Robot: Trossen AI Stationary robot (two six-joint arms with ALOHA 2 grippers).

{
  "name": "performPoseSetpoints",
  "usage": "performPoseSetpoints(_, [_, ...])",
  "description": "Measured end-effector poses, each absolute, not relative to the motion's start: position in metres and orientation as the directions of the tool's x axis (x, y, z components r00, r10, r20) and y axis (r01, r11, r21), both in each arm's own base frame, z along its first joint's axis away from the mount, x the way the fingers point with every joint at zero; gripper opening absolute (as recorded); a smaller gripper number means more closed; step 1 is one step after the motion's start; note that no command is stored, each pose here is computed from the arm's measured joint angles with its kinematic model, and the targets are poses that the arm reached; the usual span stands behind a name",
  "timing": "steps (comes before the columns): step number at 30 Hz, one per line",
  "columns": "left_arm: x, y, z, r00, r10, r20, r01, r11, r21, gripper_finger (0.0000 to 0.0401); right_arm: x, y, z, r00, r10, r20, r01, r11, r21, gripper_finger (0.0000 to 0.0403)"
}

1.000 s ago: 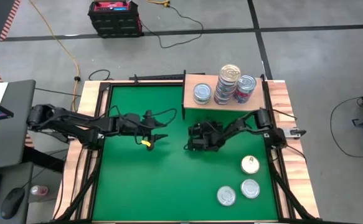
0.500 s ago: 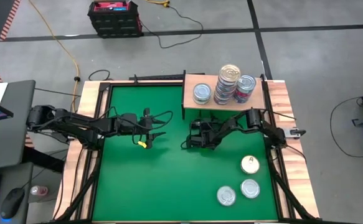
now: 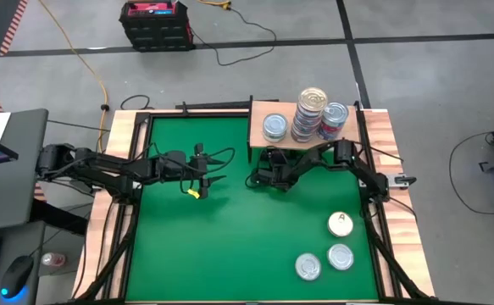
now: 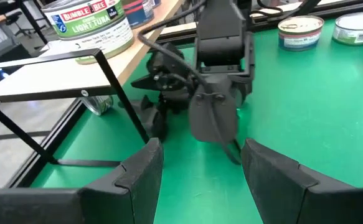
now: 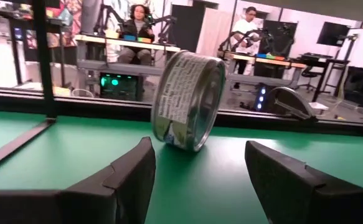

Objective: Stack canned seafood by type on shelf
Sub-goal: Move the shelf to the center of the table

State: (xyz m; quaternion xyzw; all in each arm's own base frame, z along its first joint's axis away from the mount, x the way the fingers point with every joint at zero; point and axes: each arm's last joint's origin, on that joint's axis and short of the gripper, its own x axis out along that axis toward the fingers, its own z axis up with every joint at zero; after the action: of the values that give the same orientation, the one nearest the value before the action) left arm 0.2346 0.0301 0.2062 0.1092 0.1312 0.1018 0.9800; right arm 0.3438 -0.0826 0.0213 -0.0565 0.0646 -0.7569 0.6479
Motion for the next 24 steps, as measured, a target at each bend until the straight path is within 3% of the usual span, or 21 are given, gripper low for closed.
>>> performPoseSetpoints(13, [0.235, 0.030, 0.206, 0.945, 0.227, -0.235, -0.163, 0.951, 0.263, 0.0205, 0.333, -0.115, 0.021, -0.247, -0.969, 0.001, 0.944, -0.241, -0.227, 0.0275])
performPoseSetpoints(24, [0.235, 0.030, 0.206, 0.945, 0.227, -0.235, -0.163, 0.951, 0.263, 0.0205, 0.341, -0.105, 0.023, -0.217, -0.976, 0.003, 0.956, -0.213, -0.203, 0.0276])
